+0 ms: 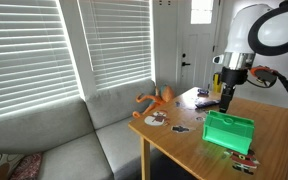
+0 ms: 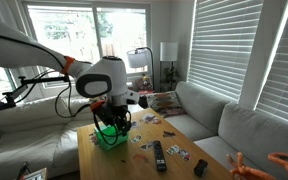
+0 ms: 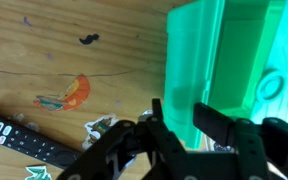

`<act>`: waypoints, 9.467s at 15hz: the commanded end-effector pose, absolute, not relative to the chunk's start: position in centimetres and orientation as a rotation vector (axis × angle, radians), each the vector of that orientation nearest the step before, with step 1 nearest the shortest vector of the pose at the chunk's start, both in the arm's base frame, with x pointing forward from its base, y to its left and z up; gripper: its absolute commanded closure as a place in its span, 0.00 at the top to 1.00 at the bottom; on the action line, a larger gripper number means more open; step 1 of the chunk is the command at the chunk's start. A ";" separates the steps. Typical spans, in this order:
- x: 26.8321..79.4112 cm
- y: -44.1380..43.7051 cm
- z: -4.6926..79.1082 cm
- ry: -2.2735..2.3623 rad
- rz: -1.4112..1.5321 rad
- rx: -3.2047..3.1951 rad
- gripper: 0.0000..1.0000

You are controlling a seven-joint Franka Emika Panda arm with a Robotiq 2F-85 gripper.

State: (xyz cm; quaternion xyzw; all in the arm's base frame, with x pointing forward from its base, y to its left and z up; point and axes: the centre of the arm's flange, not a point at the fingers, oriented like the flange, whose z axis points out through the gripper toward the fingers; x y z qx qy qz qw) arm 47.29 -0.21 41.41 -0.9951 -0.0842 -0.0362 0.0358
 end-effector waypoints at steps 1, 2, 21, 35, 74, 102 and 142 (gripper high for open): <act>47.4 0.1 41.0 -0.280 -0.102 -3.052 0.65; 47.4 0.2 41.2 -0.281 -0.111 -3.051 0.79; 47.1 5.7 43.0 -0.277 -0.027 -2.933 1.00; 46.9 6.3 41.7 -0.289 0.008 -2.957 1.00; 46.5 15.1 41.5 -0.374 0.107 -3.039 1.00; 47.5 13.0 41.2 -0.443 0.035 -3.308 0.01; 47.0 -12.3 41.8 -0.251 0.077 -2.841 1.00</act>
